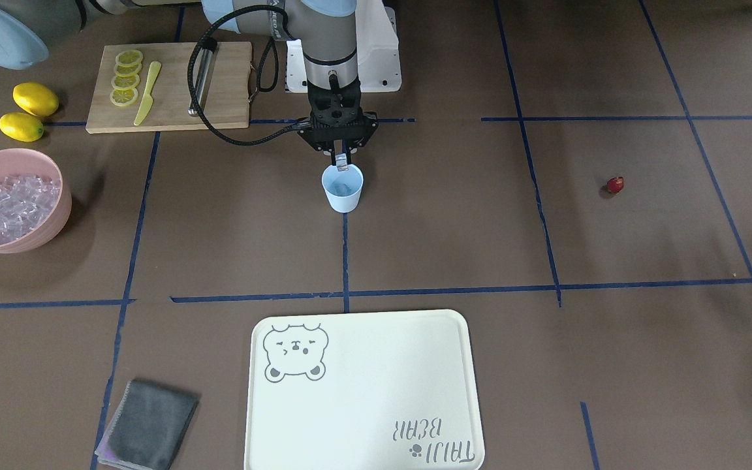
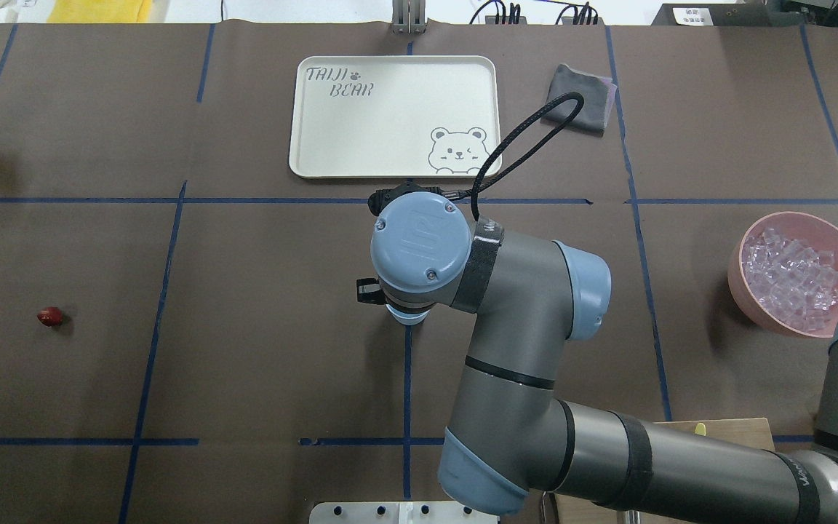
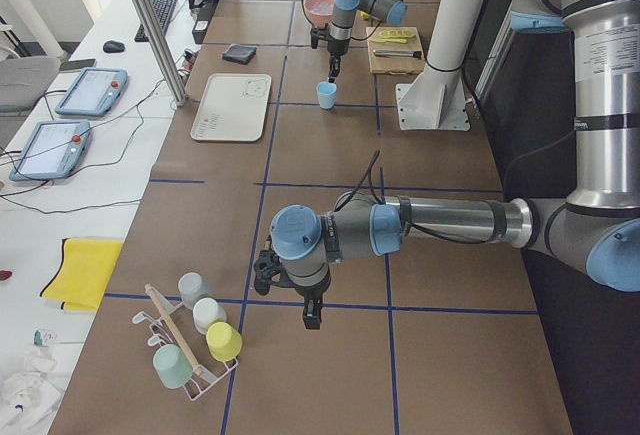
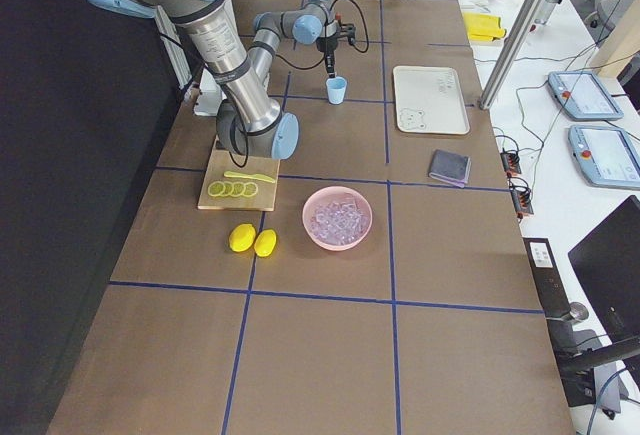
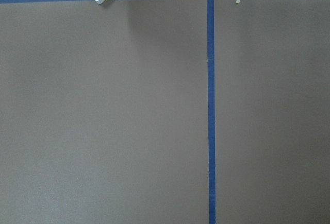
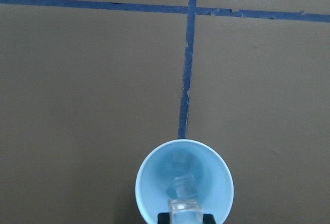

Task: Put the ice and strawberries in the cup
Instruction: 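Open the right gripper to drop the ice cube into the cup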

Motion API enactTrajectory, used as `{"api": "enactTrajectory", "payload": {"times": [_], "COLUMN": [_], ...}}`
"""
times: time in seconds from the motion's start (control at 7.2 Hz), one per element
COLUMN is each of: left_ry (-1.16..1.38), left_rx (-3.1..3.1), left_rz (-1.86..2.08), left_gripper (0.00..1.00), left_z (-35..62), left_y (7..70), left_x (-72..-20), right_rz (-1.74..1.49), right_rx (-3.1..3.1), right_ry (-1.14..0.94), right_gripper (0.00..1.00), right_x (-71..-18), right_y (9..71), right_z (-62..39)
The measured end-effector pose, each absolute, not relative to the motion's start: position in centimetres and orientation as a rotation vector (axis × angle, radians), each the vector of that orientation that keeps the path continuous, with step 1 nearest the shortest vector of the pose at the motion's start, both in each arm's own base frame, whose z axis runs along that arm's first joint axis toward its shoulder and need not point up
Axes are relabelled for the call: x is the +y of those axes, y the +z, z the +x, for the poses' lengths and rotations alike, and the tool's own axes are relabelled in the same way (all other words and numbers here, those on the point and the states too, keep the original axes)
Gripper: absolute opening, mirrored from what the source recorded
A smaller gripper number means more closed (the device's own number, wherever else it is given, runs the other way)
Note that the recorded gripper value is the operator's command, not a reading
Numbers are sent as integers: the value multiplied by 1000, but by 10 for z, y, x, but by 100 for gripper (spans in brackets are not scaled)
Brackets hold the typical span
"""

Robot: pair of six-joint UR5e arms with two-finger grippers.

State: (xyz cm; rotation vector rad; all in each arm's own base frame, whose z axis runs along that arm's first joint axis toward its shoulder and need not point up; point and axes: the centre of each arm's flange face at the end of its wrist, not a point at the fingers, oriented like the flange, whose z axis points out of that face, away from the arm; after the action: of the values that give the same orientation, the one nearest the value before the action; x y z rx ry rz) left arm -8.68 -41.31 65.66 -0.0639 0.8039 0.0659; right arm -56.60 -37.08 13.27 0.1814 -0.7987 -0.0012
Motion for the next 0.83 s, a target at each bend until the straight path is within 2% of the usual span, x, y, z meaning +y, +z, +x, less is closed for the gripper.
{"api": "enactTrajectory", "payload": {"times": [0.56, 0.83], "left_ry": [64, 64], "left_rx": [804, 802], "left_rz": [-68, -70], "left_gripper": [100, 100], "left_z": [-87, -87], "left_y": [658, 658], "left_x": [-413, -413], "right_rz": [188, 196], "right_rx": [-796, -807], "right_ry": [-12, -13], "right_gripper": [99, 99], "right_x": [-373, -396], "right_y": [133, 130], "right_z": [-565, -544]}}
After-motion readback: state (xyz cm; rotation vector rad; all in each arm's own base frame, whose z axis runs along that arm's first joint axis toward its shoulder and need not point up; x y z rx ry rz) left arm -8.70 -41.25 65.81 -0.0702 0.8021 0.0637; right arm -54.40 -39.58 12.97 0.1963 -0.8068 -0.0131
